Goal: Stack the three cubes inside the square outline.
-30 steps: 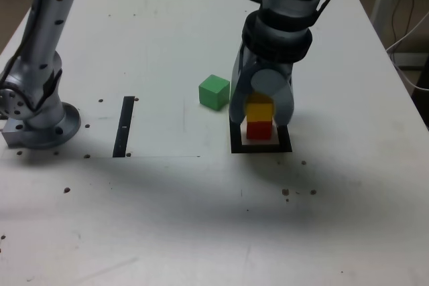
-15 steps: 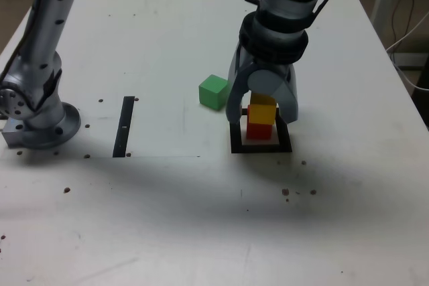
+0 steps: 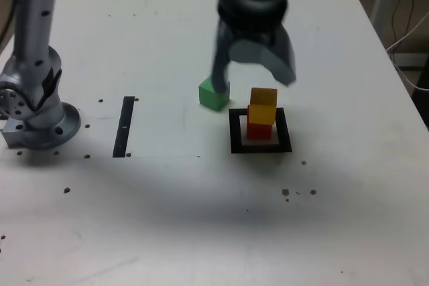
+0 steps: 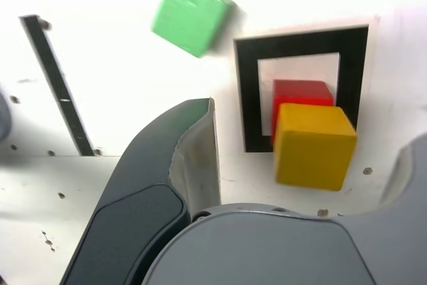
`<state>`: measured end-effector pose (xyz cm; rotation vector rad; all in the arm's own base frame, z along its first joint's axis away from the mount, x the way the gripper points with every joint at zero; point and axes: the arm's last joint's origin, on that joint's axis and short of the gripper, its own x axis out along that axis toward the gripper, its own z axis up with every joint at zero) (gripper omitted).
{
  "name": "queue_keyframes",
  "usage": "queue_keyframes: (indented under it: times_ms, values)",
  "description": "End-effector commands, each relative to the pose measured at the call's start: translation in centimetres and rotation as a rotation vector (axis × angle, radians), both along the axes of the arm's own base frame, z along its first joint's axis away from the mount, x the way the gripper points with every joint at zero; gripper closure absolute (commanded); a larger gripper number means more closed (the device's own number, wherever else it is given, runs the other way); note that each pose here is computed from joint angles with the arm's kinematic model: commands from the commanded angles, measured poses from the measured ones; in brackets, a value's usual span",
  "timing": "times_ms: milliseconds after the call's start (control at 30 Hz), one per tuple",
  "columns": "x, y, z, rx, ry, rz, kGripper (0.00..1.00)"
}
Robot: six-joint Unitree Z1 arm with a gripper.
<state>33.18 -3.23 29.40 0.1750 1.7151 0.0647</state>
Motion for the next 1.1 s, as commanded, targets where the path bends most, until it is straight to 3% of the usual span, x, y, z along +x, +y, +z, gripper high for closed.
queue_keyframes:
  times_ms: [0, 300, 533, 667, 833, 1067]
  values:
    - [-1.2, 0.7, 0.4, 0.008, 0.004, 0.019, 0.00]
    - [-4.1, 3.6, -0.8, 0.020, 0.073, 0.086, 0.00]
    - [-4.1, 5.0, -2.7, 0.017, 0.102, 0.055, 0.00]
    - [-3.7, 5.4, -3.8, -0.001, 0.125, -0.001, 0.00]
    - [-3.6, 5.8, -5.1, -0.035, 0.186, -0.132, 0.00]
    - [-3.7, 6.1, -5.5, -0.050, 0.231, -0.300, 0.01]
